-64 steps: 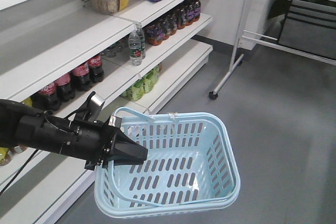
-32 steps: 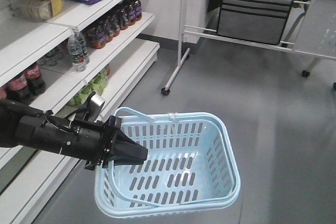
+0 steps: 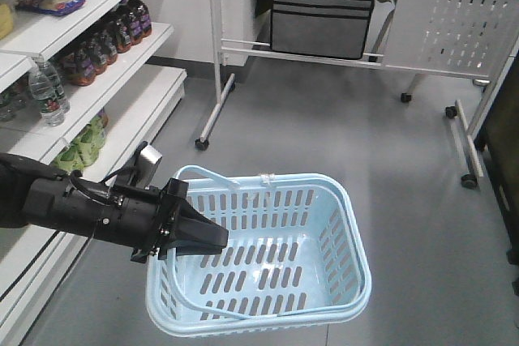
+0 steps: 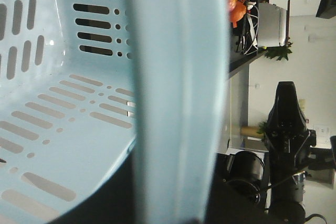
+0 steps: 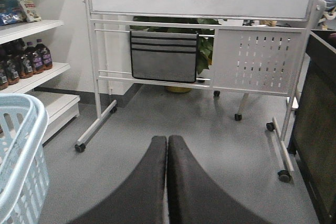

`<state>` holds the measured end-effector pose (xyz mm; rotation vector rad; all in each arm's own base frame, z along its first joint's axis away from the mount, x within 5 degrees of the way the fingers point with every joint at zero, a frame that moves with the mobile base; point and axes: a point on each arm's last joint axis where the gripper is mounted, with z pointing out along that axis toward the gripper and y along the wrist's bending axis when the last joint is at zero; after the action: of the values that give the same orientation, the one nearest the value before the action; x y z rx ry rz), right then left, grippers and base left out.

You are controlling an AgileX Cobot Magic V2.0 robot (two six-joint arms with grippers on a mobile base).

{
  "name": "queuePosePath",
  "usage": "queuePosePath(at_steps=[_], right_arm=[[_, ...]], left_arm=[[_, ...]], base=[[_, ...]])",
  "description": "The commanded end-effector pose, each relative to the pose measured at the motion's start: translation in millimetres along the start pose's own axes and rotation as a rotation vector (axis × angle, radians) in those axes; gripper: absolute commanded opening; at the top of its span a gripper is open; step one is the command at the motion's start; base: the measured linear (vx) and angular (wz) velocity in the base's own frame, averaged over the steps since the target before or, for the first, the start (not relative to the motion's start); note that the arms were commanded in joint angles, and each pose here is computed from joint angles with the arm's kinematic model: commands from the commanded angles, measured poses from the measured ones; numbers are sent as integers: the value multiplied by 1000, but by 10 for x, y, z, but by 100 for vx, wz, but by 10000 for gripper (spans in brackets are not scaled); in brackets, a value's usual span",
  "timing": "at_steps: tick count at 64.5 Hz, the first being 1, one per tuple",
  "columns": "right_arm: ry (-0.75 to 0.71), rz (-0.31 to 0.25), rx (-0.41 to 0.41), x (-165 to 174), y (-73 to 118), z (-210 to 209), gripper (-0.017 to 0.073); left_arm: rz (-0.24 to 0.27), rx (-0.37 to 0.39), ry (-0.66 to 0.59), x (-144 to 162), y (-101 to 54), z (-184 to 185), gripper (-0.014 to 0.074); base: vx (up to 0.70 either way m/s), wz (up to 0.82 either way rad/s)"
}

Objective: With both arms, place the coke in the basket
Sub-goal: 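Hold the basket in the left gripper while the base turns away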

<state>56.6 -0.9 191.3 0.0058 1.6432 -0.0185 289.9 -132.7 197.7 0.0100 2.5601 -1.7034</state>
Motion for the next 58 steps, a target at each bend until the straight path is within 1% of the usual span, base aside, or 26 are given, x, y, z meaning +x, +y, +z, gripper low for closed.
queuePosePath(at_steps=[1,58], right_arm=[[-85,-12,7,-44,-4,-10,-9],[-85,-12,7,-44,-4,-10,-9]], left_arm=[[40,117,-23,-3,-272,-69,-6],[40,117,-23,-3,-272,-69,-6]], base=[[1,-27],[2,-23]])
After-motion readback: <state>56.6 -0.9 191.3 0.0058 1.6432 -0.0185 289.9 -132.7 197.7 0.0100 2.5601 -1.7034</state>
